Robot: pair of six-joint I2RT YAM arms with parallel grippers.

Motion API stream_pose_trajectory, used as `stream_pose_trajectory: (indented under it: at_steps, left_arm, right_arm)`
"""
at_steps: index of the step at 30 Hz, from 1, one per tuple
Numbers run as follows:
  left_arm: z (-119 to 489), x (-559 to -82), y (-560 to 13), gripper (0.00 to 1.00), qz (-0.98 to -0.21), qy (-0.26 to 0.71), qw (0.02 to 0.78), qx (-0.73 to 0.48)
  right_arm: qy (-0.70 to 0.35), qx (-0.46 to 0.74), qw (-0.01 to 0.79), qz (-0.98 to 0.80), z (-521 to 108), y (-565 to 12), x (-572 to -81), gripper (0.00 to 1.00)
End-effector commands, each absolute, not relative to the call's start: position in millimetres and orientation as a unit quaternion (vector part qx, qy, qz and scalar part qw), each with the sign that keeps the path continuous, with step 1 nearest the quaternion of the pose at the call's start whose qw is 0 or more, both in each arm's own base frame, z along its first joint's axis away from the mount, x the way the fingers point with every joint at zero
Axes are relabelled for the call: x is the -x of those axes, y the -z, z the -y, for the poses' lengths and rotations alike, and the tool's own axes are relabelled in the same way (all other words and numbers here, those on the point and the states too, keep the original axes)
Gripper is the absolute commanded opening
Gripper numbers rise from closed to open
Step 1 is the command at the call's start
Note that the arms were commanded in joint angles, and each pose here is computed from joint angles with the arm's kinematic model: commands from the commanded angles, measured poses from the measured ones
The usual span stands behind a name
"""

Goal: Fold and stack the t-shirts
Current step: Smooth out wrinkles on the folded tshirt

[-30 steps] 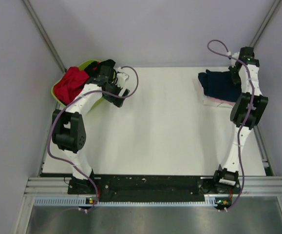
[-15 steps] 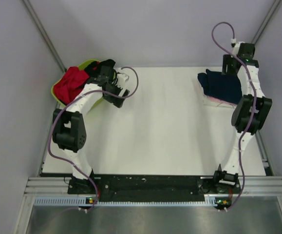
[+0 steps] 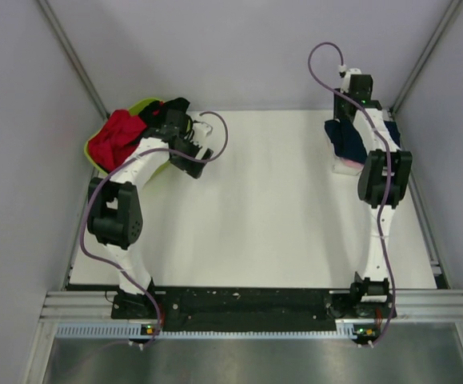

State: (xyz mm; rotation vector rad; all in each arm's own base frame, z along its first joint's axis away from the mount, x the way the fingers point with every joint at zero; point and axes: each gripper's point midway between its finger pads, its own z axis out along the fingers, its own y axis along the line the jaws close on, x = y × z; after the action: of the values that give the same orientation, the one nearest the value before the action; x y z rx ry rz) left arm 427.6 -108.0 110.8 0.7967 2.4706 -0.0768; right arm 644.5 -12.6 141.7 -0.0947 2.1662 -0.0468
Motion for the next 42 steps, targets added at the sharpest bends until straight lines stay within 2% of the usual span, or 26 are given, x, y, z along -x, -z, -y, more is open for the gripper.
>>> stream_pose_trajectory:
  at_steps: [1,5,8,12,18,22,23,28,42]
  left_arm:
    - [112,-432,-108,0.99,-0.913,0.038,0.273,-0.301]
    - [112,-432,-108,0.99,-0.913,0.039,0.271,-0.302]
    - [112,-432,-107,0.99,-0.913,0.039,0.271,-0.303]
    - [112,-431,-104,0.99,-0.914,0.04,0.266,-0.304]
    - [114,-430,-103,0.99,-0.913,0.045,0.262,-0.308]
    - [115,-429,-102,0.99,-0.914,0.048,0.258,-0.31]
    - [115,-428,-101,0.99,-0.914,0.05,0.256,-0.31]
    - [115,-427,-101,0.99,-0.913,0.05,0.255,-0.313]
    - [114,-422,-99,0.99,-0.913,0.05,0.251,-0.316]
  right_arm:
    - [0.043,0.028,0.489,-0.871,28,-150,-660,0.37]
    - [0.06,0.024,0.476,-0.877,34,-134,-659,0.31]
    - [0.074,0.024,0.471,-0.879,39,-130,-659,0.19]
    - [0.082,0.023,0.483,-0.872,41,-142,-660,0.09]
    - [0.104,0.018,0.517,-0.849,43,-179,-659,0.0]
    - [0.126,0.024,0.549,-0.826,42,-208,-648,0.0]
    - [0.122,0.04,0.563,-0.817,21,-216,-647,0.0]
    - [0.117,0.04,0.605,-0.786,1,-245,-637,0.0]
    - [0.086,0.066,0.602,-0.791,-54,-215,-644,0.0]
